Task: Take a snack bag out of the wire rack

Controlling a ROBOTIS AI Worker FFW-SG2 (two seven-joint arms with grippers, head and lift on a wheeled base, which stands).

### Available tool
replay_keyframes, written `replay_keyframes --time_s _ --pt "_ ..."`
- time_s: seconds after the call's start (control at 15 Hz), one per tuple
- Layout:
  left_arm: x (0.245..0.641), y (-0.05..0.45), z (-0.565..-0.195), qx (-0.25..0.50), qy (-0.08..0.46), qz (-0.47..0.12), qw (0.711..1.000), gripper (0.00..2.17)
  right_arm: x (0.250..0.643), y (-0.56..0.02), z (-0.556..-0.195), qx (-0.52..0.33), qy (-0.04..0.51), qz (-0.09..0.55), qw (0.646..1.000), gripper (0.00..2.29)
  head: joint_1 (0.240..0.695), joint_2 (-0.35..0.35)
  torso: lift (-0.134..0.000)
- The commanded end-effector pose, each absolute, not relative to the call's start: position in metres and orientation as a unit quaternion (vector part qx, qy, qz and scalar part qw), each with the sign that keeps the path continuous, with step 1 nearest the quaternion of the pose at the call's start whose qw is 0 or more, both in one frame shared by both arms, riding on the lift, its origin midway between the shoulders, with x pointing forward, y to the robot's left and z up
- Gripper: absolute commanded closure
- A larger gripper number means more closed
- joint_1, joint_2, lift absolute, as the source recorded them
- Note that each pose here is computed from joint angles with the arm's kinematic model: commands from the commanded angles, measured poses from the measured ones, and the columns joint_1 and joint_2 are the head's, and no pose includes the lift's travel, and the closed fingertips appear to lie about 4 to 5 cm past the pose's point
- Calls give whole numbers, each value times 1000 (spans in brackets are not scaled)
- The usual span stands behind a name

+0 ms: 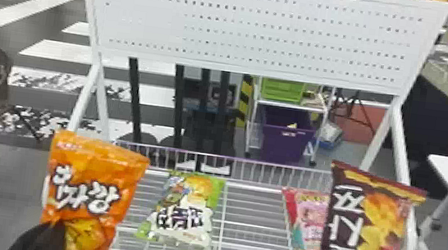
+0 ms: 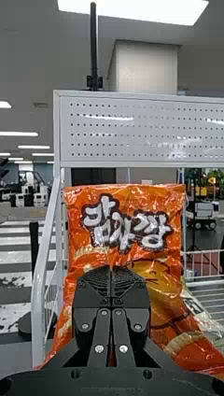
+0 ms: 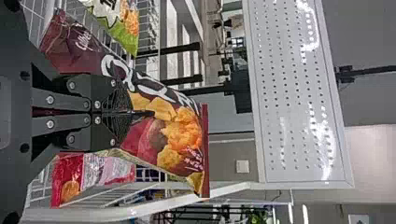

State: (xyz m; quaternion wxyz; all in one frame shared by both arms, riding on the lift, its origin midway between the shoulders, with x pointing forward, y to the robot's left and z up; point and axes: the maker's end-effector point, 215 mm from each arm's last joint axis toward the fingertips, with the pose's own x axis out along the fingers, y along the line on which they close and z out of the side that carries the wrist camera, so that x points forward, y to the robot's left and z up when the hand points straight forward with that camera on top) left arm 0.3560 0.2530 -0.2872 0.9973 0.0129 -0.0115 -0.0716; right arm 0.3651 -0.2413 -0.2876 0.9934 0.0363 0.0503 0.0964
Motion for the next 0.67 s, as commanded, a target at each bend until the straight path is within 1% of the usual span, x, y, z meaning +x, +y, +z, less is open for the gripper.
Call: replay_keyframes --time_s 0.0,0.13,0.33,0.6 --pt "357 253 -287 13 -12 -71 997 2051 348 -265 -284 36 45 74 996 2246 499 0 0" --pt "356 253 -286 12 -14 -72 997 2051 339 -277 -286 39 44 64 996 2246 499 0 0" --pt "356 252 -286 12 -14 -72 997 2051 329 -288 -278 40 29 57 997 2246 499 0 0" --pt "355 251 -285 12 -14 -73 997 2051 327 -288 -275 39 24 57 997 2246 499 0 0"
